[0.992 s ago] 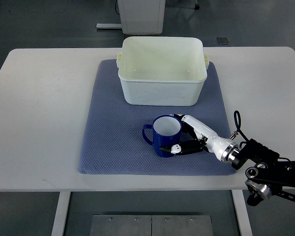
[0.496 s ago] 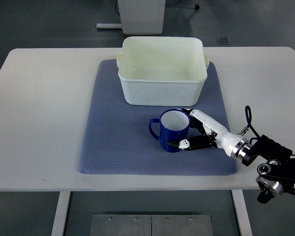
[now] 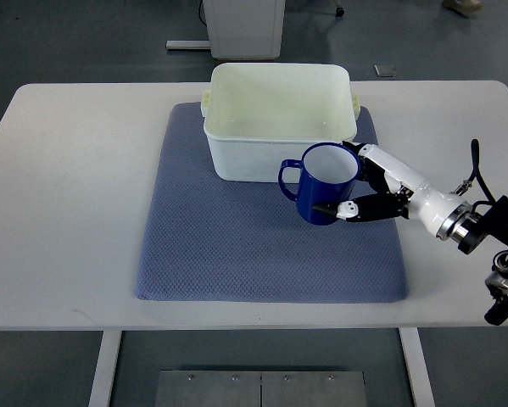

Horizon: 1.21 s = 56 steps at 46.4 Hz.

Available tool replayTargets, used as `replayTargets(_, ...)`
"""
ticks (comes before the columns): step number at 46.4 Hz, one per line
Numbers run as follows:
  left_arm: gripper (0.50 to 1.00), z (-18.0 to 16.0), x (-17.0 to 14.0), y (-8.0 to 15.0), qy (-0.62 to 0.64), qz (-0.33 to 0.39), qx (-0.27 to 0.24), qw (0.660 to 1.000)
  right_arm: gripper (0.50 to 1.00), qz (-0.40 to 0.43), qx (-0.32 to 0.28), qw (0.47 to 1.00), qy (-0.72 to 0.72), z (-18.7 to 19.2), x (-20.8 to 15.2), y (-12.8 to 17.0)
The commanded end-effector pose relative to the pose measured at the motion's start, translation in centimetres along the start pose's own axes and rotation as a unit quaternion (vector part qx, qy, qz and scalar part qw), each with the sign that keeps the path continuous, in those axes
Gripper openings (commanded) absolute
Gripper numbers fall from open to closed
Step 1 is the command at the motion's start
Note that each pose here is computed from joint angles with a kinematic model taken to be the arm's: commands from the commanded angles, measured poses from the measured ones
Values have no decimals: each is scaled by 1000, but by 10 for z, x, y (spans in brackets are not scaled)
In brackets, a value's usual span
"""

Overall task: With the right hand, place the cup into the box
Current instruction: 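Lift the blue mug with the right hand over the cream box, then lower the mug into the cream box and open the right hand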

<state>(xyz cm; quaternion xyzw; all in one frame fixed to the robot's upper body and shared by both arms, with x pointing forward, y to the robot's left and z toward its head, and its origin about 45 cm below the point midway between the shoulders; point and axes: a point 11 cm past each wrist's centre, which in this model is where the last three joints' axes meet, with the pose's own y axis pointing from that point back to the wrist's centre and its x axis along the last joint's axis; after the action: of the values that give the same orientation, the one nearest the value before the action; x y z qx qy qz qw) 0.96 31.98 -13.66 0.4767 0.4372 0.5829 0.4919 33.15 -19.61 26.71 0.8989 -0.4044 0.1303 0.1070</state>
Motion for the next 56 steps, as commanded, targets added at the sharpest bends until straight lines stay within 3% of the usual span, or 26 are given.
replayTargets(1,1000,0,0,0,0,0,0,1000,500,3,4,1000,1,-8,10,0)
replayTargets(25,1000,0,0,0,0,0,0,1000,500,39,40,998,-10,-68,60,-13)
replayTargets(56,1000,0,0,0,0,0,0,1000,500,51,9,998,-19,-58,59,-75)
